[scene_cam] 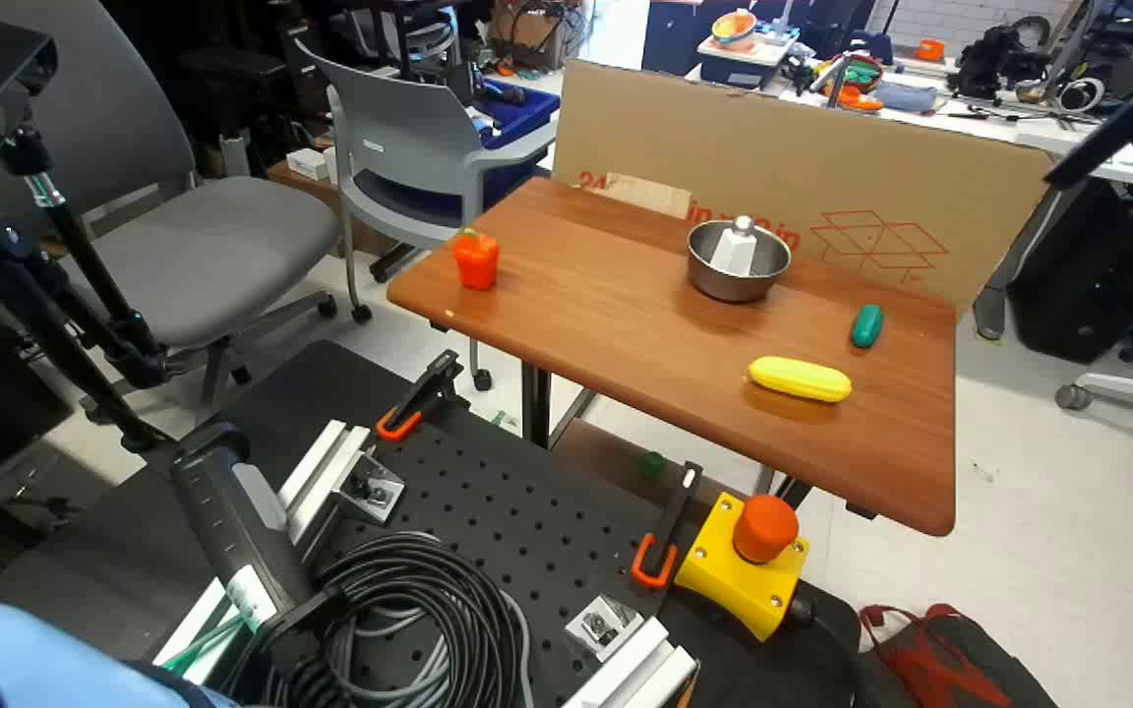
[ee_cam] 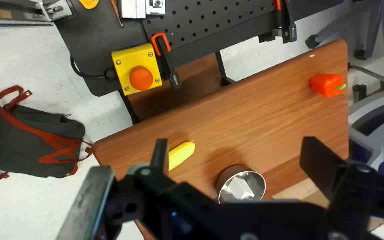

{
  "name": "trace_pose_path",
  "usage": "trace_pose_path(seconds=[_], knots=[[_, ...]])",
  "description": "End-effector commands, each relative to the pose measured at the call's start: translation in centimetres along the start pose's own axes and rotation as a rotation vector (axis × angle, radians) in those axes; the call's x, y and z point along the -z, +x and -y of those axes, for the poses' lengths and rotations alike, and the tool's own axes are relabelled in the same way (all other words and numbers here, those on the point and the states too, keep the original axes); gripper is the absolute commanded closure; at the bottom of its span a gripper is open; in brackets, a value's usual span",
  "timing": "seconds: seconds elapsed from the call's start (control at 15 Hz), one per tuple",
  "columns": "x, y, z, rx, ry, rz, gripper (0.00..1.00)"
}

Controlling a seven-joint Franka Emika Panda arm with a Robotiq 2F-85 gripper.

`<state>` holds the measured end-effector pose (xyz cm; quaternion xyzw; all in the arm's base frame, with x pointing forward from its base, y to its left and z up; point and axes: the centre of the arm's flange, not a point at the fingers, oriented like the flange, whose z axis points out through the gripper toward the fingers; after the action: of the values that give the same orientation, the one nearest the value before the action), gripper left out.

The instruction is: Move the maize to the left

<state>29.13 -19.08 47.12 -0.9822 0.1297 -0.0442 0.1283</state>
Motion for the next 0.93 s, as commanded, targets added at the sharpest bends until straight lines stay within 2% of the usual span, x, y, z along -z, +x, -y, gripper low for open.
trace_pose_path(seconds=[0.0, 0.67, 0.87], knots=[[0.0, 0.0, 0.0, 0.000, 0.000, 0.000, 0.00], [0.0, 0.0, 0.0, 0.000, 0.000, 0.000, 0.00], [-1.2, 1.2, 0.9, -0.045, -0.019, 0.004, 0.00]])
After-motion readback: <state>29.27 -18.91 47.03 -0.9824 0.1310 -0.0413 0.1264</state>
